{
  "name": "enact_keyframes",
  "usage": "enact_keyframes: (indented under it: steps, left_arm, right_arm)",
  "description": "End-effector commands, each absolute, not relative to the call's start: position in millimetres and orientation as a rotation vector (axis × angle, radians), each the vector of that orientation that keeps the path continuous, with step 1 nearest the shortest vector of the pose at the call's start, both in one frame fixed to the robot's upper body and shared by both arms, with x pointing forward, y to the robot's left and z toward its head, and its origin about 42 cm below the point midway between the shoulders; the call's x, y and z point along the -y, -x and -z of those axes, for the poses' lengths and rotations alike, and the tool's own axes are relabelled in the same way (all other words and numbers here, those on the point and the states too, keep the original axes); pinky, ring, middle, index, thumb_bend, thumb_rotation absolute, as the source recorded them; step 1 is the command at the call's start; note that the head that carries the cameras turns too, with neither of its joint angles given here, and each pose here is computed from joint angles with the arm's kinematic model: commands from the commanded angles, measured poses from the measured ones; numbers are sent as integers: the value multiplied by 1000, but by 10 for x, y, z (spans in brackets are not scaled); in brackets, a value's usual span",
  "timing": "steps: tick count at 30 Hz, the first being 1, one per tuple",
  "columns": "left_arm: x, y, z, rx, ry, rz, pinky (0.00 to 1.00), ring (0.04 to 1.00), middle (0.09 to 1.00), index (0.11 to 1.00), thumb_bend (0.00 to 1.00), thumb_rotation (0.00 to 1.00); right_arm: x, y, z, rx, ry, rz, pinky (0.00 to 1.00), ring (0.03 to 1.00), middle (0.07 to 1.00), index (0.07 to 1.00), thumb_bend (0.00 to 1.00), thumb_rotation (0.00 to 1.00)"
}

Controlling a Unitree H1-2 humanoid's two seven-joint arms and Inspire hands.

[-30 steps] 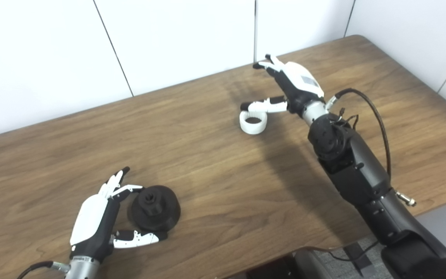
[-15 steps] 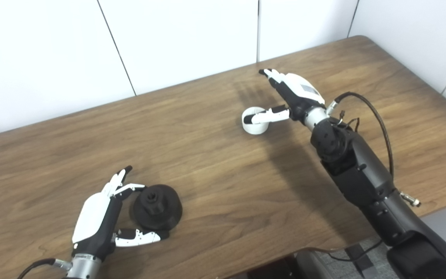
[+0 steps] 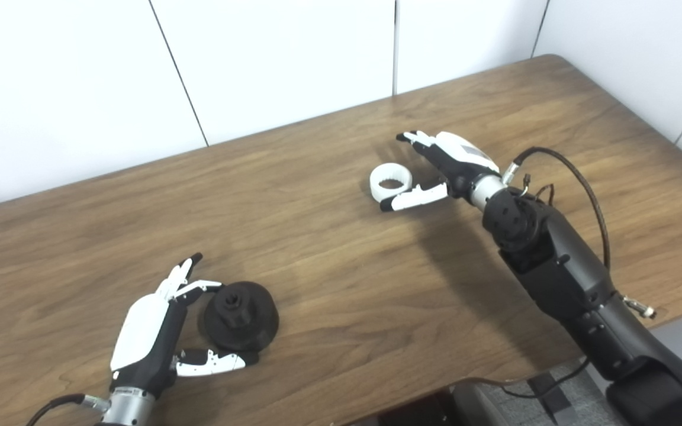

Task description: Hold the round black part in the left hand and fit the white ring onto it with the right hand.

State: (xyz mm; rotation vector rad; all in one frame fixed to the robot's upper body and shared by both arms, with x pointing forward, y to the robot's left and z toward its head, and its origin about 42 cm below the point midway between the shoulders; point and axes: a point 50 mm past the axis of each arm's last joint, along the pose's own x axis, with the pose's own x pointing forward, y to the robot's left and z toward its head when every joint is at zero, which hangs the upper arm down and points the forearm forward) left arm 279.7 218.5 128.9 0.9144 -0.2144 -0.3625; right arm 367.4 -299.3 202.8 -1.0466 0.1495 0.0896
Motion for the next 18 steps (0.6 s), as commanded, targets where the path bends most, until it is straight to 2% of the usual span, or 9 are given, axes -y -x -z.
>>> enact_keyframes:
  steps: [1, 7, 11, 18]
  left_arm:
    - [-2232, -2849, -1396, 239, -948, 348, 995, 1000, 1000, 609, 926, 388]
    - [-2230, -2838, -1401, 231, -947, 351, 997, 1000, 1000, 611, 921, 389]
    - [-2226, -2825, -1404, 230, -947, 354, 1000, 1000, 1000, 612, 922, 388]
    - [-2209, -2812, -1396, 231, -940, 351, 988, 1000, 1000, 606, 930, 365]
  right_arm:
    - [3005, -3739, -2214, -91, 1076, -67, 923, 1000, 1000, 924, 1000, 544]
    - [2991, -3740, -2152, -102, 1064, -79, 942, 1000, 1000, 921, 1000, 506]
    - [2986, -3742, -2114, -101, 1068, -82, 920, 1000, 1000, 916, 1000, 500]
    - [2922, -3728, -2017, -80, 1057, -54, 927, 1000, 1000, 865, 1000, 479]
